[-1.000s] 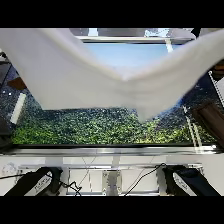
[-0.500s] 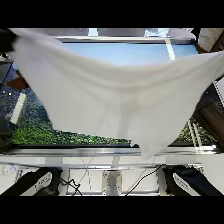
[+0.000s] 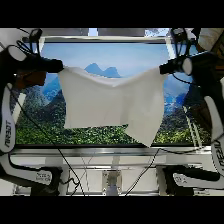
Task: Fold the shirts.
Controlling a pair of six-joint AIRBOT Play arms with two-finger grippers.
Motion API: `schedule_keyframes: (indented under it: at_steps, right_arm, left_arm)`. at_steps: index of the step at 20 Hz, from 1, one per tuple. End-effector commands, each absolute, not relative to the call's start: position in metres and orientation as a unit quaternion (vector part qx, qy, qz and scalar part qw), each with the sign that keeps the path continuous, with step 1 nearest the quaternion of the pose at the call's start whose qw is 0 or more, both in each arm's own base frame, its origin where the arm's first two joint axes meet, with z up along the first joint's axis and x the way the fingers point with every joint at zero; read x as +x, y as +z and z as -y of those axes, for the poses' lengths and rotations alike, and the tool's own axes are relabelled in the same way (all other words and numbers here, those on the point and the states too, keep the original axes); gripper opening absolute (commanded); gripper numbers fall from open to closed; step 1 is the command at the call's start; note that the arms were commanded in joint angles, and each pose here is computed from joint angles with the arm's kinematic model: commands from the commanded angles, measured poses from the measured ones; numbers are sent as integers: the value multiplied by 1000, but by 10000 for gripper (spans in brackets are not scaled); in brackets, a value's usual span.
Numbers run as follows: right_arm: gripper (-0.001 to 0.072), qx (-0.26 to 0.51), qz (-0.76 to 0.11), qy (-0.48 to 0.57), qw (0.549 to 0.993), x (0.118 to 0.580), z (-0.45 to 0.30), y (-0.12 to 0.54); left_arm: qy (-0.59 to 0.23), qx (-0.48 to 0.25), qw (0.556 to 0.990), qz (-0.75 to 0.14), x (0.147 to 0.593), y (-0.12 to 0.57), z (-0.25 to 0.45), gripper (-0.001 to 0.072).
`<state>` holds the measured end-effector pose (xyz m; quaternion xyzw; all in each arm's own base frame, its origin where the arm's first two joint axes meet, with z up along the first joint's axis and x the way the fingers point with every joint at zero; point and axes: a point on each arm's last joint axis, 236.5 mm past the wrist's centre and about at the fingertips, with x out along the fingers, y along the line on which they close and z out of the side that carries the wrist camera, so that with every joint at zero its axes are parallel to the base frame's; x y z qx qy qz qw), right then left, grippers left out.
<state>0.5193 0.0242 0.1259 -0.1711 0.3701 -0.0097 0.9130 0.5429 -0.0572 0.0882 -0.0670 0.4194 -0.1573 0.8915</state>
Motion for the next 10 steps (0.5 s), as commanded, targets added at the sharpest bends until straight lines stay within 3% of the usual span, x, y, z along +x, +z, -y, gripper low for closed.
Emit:
schedule_keyframes:
  at_steps: [1, 2, 3, 4, 10]
  right_arm:
    - [28, -162, -322, 1, 933, 570, -40, 84]
    - [85, -161, -311, 6, 937, 575, -43, 85]
    - [202, -161, -295, 10, 942, 580, -46, 91]
    - [272, -163, -281, 12, 946, 583, -48, 99]
    - [268, -202, -209, -47, 956, 571, -18, 222]
  left_arm:
    - [-137, -101, 904, -393, 582, 51, 53, 57]
    - [-134, -93, 911, -380, 587, 55, 51, 254]
    - [-134, -86, 916, -367, 592, 62, 49, 471]
    - [-133, -78, 923, -353, 597, 72, 47, 590]
    - [-115, 86, 943, -302, 589, 208, 16, 593]
